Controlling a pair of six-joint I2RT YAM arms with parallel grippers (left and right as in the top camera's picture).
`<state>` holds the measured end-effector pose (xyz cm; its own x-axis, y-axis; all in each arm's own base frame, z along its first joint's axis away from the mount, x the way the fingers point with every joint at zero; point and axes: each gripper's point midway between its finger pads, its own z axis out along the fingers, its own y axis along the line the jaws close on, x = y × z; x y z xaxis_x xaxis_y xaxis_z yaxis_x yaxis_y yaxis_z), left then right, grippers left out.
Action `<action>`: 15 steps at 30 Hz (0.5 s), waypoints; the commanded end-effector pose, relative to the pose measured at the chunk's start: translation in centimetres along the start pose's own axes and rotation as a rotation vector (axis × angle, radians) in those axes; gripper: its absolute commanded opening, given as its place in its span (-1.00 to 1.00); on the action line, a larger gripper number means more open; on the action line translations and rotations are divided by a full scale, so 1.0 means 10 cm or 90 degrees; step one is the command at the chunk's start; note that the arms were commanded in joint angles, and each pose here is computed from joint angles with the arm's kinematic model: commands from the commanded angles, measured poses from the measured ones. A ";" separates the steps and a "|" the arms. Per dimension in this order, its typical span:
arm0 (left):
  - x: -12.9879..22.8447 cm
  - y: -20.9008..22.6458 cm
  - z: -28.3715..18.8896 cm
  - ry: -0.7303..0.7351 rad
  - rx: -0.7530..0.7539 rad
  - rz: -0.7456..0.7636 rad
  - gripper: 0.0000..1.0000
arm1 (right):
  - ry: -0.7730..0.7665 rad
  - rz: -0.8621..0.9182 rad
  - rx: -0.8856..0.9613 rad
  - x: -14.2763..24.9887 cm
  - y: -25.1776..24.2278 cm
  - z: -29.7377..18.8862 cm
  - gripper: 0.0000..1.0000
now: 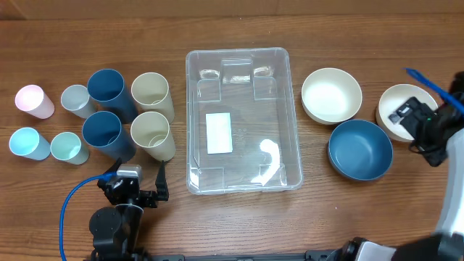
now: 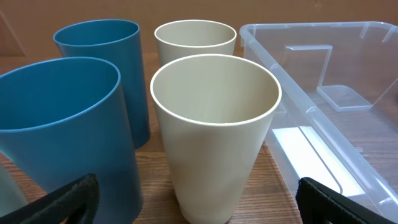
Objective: Pack container
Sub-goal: 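Move the right gripper to the far-right cream bowl and grasp its rim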
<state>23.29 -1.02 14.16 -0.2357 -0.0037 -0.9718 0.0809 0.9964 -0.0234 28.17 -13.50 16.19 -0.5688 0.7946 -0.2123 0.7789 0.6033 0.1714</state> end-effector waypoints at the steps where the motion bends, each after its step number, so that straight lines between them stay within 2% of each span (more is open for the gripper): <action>1: 0.00 -0.04 0.00 -0.006 0.014 0.014 1.00 | 0.026 0.073 -0.024 -0.19 -0.09 0.20 1.00; 9: 0.00 -0.04 0.00 -0.006 0.014 0.014 1.00 | -0.007 0.179 -0.037 -0.70 -0.28 0.72 1.00; 15: 0.00 -0.04 0.00 -0.006 0.014 0.014 1.00 | -0.007 0.199 -0.034 -0.85 -0.31 1.13 0.92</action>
<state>23.30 -1.02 14.17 -0.2353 -0.0037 -0.9719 0.0809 0.9964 -0.0234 32.67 -22.28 7.34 -0.3411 0.9267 -0.1577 0.8897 0.3724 0.2641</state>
